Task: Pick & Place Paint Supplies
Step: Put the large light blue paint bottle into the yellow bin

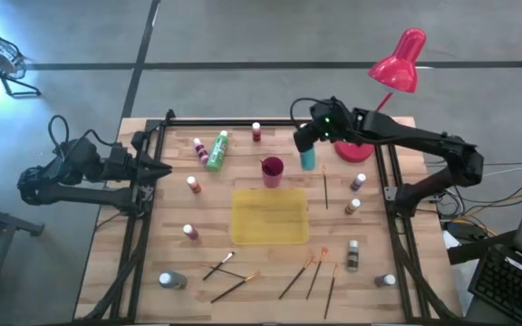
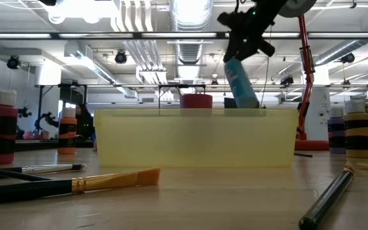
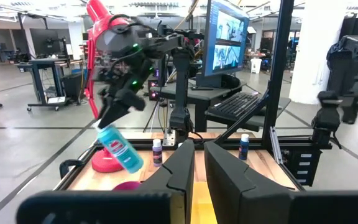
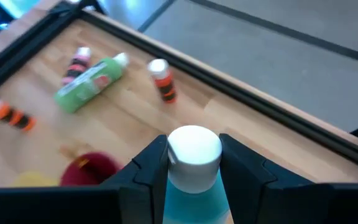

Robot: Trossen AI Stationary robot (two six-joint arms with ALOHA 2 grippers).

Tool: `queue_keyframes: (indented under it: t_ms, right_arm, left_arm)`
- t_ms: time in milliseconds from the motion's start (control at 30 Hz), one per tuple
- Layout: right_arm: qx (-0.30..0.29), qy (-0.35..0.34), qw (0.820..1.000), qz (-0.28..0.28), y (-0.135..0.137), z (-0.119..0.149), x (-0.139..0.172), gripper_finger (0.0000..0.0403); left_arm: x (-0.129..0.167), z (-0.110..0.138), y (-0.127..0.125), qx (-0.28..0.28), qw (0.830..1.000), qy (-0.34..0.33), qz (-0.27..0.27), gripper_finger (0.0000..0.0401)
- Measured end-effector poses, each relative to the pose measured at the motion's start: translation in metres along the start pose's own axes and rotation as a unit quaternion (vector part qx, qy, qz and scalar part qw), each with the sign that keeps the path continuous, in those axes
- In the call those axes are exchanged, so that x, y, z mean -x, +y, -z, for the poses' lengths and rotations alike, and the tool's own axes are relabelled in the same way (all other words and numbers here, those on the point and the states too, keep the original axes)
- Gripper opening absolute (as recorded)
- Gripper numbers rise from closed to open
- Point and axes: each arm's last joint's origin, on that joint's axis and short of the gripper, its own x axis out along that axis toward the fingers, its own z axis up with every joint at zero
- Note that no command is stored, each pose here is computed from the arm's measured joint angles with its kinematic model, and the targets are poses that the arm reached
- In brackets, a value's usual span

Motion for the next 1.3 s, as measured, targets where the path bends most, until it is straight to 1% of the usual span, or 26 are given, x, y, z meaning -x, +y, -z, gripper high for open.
queue_keyframes:
  t_ms: [167,367,567,733,833,967,1100,1233,1300]
  right_arm:
    - [0.027,-0.015,0.999,-0.032,0.019,0.011,0.029,0.0111]
    - [0.075,-0.046,0.994,-0.066,0.048,0.034,0.064,0.0111]
    - [0.126,-0.084,0.986,-0.069,0.079,0.066,0.091,0.0111]
    - [0.150,-0.119,0.980,-0.059,0.103,0.096,0.107,0.0111]
    - [0.170,-0.142,0.974,-0.050,0.114,0.112,0.113,0.0111]
    - [0.178,-0.166,0.969,-0.035,0.127,0.132,0.116,0.0111]
    - [0.180,-0.182,0.967,-0.018,0.137,0.151,0.111,0.0111]
    - [0.195,-0.178,0.964,-0.012,0.143,0.168,0.102,0.0111]
    - [0.191,-0.178,0.965,-0.014,0.146,0.173,0.097,0.0111]
  left_arm:
    - [0.000,0.000,0.000,0.000,1.000,0.000,0.000,0.0046]
    - [0.000,0.000,0.000,0.000,1.000,0.000,0.000,0.0046]
    - [0.000,0.000,0.000,0.000,1.000,0.000,0.000,0.0046]
    - [0.000,0.000,0.000,0.000,1.000,0.000,0.000,0.0046]
    - [0.000,0.000,0.000,0.000,1.000,0.000,0.000,0.0046]
    - [0.000,0.000,0.000,0.000,1.000,0.000,0.000,0.0046]
    - [0.000,0.000,0.000,0.000,1.000,0.000,0.000,0.0046]
    - [0.000,0.000,0.000,0.000,1.000,0.000,0.000,0.0046]
    - [0.000,0.000,0.000,0.000,1.000,0.000,0.000,0.0046]
